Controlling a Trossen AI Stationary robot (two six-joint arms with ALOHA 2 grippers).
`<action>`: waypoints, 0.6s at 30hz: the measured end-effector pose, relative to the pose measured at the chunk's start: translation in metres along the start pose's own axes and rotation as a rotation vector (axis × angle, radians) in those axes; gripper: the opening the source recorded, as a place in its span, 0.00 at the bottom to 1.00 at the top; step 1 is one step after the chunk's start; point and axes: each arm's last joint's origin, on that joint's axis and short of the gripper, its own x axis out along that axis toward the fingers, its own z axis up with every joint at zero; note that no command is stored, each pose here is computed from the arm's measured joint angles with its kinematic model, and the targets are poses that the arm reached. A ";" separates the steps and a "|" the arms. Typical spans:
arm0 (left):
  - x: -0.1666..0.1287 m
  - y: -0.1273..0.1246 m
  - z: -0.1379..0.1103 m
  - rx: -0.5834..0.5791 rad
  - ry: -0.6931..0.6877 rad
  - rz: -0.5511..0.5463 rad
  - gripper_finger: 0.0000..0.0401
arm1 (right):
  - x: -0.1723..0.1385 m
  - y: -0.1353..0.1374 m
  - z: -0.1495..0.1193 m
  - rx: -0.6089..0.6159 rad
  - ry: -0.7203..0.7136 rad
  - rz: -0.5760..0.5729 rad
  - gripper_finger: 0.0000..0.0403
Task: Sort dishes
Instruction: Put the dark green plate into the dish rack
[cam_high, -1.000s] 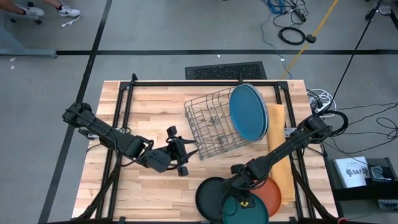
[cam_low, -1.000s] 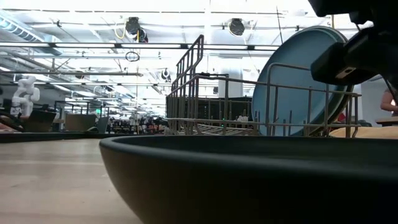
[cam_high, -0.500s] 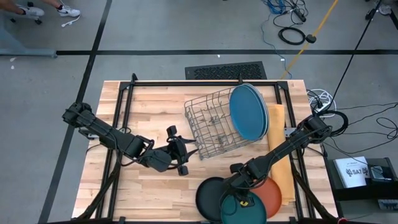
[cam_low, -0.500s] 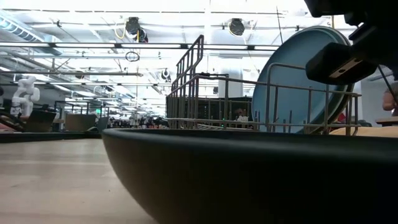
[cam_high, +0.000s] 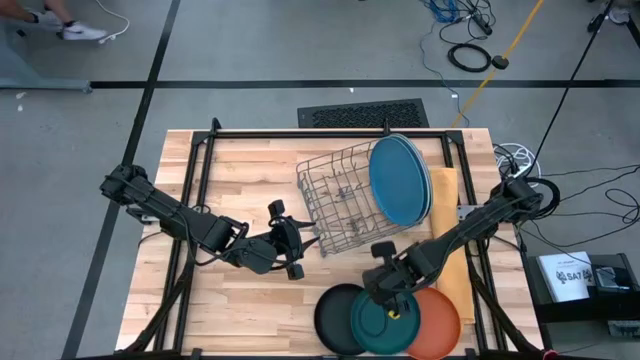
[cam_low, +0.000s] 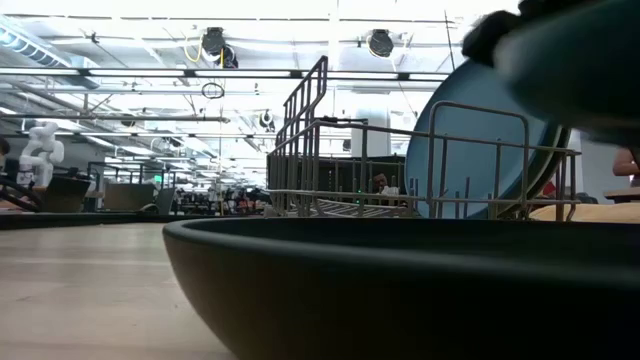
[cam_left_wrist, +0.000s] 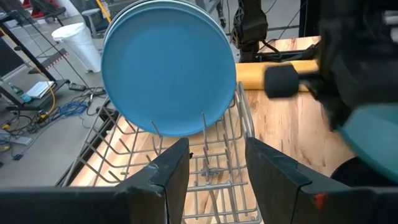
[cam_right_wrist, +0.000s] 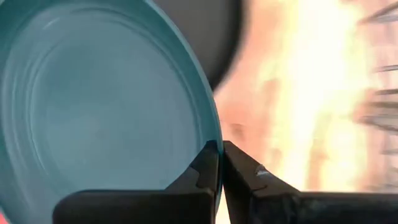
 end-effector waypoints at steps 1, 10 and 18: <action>0.000 0.000 0.000 0.000 0.000 0.000 0.39 | -0.008 -0.002 0.001 -0.007 -0.015 -0.032 0.00; 0.006 0.007 0.002 -0.024 -0.009 0.027 0.39 | -0.102 -0.025 0.007 0.005 -0.323 -0.436 0.00; 0.003 0.020 0.008 -0.042 -0.036 0.152 0.39 | -0.169 -0.045 0.002 0.195 -0.645 -0.971 0.00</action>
